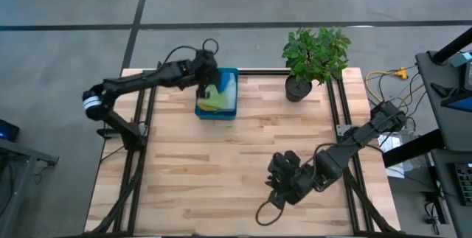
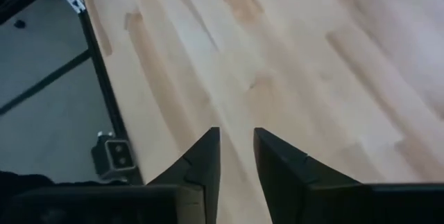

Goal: Fold microfiber towels
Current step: Put the blue microfiber cloth into the blue bin

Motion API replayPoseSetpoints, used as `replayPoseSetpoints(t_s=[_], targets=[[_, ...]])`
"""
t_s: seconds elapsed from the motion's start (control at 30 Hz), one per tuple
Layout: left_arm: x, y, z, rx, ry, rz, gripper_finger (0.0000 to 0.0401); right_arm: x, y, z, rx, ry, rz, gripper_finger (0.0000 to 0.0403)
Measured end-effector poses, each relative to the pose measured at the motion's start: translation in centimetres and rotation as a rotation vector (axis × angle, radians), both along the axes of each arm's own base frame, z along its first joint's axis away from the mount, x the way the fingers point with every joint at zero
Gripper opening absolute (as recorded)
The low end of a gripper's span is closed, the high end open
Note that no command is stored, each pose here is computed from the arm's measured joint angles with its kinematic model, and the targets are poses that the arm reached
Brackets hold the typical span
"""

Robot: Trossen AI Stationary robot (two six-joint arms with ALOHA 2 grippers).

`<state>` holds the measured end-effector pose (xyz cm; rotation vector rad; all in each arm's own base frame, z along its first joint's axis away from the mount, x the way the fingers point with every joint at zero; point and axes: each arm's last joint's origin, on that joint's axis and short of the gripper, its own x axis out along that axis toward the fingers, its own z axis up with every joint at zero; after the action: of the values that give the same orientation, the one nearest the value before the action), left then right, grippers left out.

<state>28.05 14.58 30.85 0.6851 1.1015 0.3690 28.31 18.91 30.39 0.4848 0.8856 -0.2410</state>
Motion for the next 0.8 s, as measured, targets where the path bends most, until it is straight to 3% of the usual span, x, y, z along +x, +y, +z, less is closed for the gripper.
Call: replayPoseSetpoints(t_s=[0.1, 0.33, 0.6, 0.8], targets=[[0.9, 1.8, -1.3, 0.090, 0.050, 0.038, 0.0000, -0.8, 1.0, -0.5, 0.042, 0.013, -0.028, 0.0082], [2.9, 1.3, -5.5, 0.095, 0.187, -0.064, 0.0000, -2.6, 3.0, -0.8, 0.104, 0.017, -0.073, 0.0082], [3.0, 0.9, -5.8, 0.110, 0.193, -0.056, 0.0000, -3.8, 3.5, -0.9, 0.016, -0.038, -0.169, 0.0081], [3.3, 0.1, -5.7, 0.113, 0.182, -0.062, 0.0000, -3.8, 3.3, -1.0, -0.021, -0.034, -0.147, 0.0081]])
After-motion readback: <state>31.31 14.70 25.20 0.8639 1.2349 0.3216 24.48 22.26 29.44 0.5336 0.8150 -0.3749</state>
